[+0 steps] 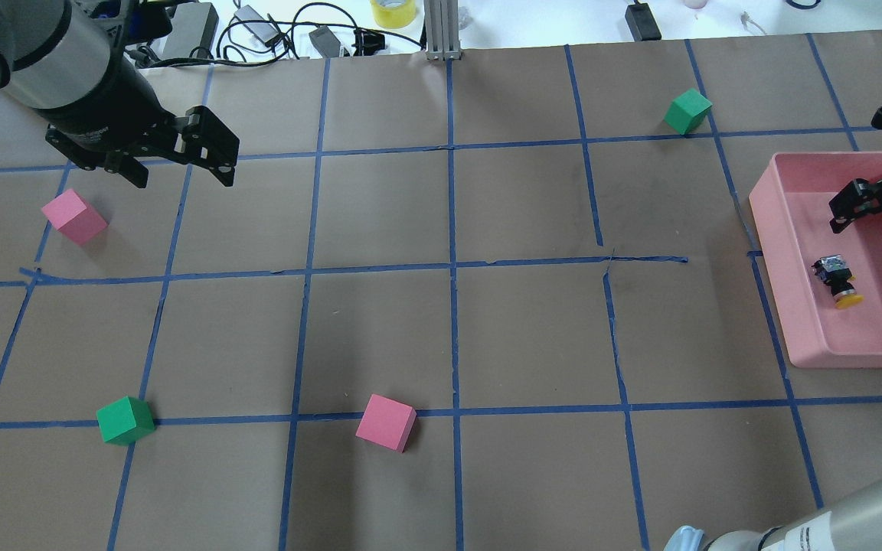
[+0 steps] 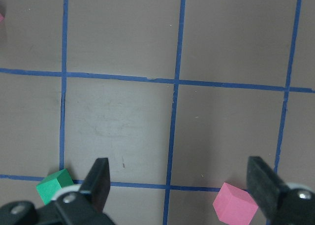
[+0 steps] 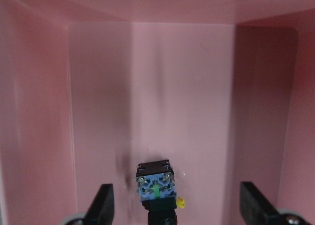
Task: Align button upright
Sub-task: 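Lower the right gripper into the pink box around the button switch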
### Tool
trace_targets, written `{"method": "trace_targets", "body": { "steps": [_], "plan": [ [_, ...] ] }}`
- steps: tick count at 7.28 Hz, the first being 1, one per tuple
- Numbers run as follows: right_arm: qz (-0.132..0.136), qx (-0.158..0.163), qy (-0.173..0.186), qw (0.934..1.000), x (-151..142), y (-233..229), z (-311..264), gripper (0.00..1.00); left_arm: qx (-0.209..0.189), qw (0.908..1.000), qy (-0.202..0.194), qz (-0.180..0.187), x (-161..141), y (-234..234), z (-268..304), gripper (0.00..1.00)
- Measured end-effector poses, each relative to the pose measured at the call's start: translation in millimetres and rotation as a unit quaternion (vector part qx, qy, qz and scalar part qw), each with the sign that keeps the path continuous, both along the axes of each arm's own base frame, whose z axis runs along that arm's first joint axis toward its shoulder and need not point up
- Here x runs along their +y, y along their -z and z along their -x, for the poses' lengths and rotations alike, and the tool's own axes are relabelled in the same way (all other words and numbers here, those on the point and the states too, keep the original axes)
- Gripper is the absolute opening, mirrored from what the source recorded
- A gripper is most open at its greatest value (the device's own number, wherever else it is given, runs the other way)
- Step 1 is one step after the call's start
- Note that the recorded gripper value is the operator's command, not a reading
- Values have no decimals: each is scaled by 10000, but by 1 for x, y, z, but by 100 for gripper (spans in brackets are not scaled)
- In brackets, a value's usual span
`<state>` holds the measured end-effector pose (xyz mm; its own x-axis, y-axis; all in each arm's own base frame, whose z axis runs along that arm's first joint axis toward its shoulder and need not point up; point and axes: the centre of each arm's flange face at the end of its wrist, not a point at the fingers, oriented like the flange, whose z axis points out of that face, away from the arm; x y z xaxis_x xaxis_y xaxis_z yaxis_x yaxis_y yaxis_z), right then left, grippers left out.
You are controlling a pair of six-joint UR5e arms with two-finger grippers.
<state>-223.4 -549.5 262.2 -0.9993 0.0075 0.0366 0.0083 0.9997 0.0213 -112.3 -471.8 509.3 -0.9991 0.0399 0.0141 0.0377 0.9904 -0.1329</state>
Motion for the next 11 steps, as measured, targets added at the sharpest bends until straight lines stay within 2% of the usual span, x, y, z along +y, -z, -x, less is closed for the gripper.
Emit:
{"method": "trace_targets", "body": {
  "steps": [5,11],
  "plan": [
    [60,12,-317,9995,-2,11,2,90,-4,10000,6,15,1,-2,0,100],
    [-67,-99,-337,9994,-3,45,2,93,-25,10000,4,36,2,-3,-1,100]
  ]
}}
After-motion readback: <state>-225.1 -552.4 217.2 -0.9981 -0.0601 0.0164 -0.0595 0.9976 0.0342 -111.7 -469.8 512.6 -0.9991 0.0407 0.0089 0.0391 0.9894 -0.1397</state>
